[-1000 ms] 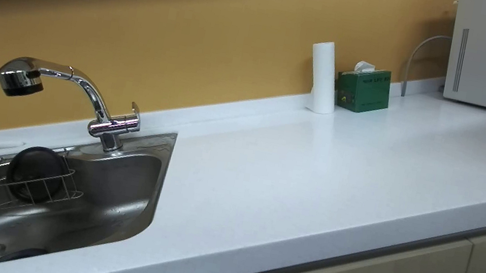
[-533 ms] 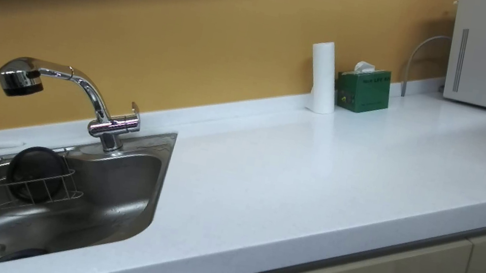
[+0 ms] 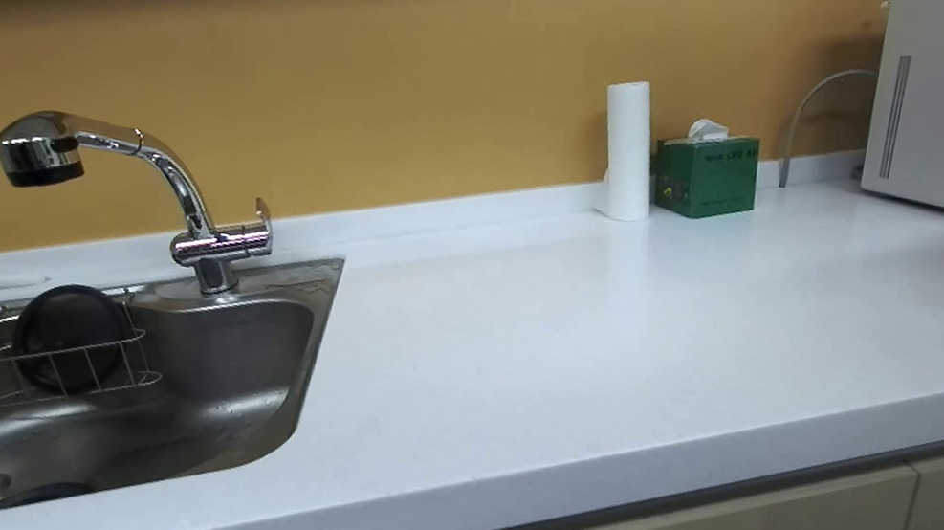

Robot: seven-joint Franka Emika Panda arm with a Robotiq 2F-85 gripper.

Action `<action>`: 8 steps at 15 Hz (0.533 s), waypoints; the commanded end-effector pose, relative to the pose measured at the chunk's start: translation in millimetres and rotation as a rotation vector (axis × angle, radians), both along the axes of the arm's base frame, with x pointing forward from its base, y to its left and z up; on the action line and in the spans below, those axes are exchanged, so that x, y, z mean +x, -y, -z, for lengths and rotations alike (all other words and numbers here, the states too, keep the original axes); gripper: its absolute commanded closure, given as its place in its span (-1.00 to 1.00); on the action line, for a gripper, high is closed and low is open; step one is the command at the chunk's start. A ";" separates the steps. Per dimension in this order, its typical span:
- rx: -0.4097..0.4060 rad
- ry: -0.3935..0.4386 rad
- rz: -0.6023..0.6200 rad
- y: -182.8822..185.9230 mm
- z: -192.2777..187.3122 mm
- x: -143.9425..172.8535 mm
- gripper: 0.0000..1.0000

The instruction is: Put the cup on the water dispenser

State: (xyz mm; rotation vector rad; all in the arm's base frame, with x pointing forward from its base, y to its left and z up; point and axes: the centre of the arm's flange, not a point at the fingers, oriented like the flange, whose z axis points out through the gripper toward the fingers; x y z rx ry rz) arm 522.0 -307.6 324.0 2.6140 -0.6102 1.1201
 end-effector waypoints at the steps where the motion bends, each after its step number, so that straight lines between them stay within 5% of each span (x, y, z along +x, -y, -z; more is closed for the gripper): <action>1: -0.008 0.005 -0.015 7.6 2.0 3.7 -1.00; 8: -0.019 -0.059 -0.062 -4.2 -7.9 -8.4 -1.00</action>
